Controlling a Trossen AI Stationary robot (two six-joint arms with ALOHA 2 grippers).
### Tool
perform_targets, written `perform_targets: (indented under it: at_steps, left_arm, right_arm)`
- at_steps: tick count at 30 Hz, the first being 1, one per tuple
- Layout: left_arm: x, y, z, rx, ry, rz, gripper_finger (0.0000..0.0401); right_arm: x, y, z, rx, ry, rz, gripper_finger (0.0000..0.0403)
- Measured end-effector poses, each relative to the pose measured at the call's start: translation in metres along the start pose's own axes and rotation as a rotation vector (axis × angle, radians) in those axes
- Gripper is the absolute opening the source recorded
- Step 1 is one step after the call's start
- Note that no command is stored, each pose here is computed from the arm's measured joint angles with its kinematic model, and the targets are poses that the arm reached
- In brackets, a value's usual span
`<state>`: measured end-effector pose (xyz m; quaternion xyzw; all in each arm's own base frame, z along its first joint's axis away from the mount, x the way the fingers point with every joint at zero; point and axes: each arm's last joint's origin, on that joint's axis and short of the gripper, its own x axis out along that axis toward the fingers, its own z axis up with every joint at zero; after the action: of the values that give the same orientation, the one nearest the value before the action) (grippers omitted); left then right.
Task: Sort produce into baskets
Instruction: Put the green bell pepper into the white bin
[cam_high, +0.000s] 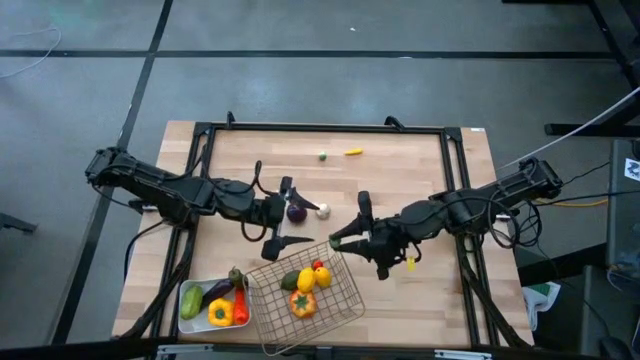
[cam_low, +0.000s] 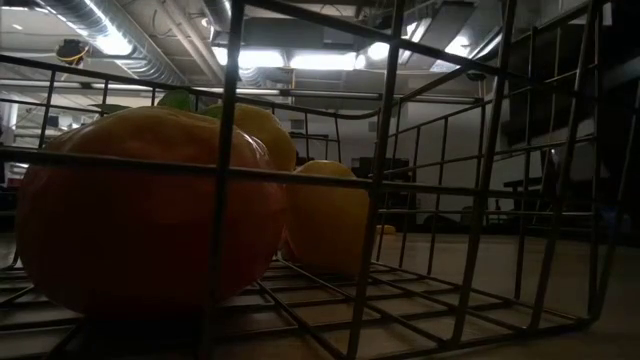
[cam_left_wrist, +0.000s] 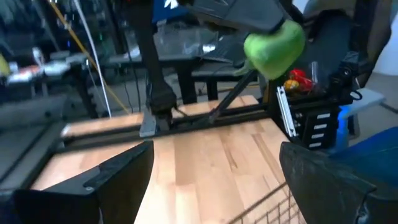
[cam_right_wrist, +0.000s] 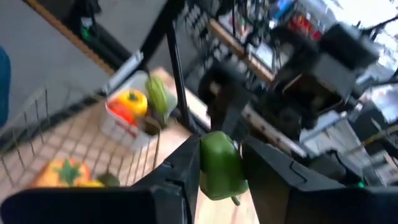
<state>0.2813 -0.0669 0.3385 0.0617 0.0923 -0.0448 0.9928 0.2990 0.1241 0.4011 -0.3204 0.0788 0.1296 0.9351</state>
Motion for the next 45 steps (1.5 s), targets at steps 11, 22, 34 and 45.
perform_targets:
  at_steps: [11,22,34,45]
  left_arm:
    - [-0.001,-0.002,0.014,0.140,-0.139,0.011,0.0345]
    - [0.016,-0.006,0.021,0.225,-0.320,0.057,0.0345]
    - [0.014,-0.016,0.035,0.218,-0.519,0.072,0.0345]
    - [0.022,-0.018,0.030,0.242,-0.505,0.075,0.0345]
  right_arm:
    - [-0.001,-0.006,0.012,-0.024,-0.153,-0.023,0.0115]
    - [-0.006,-0.018,0.028,-0.022,-0.323,-0.149,0.0115]
    - [-0.008,-0.022,0.033,-0.003,-0.379,-0.189,0.0115]
    - [-0.008,-0.023,0.032,0.151,-0.367,-0.198,0.0115]
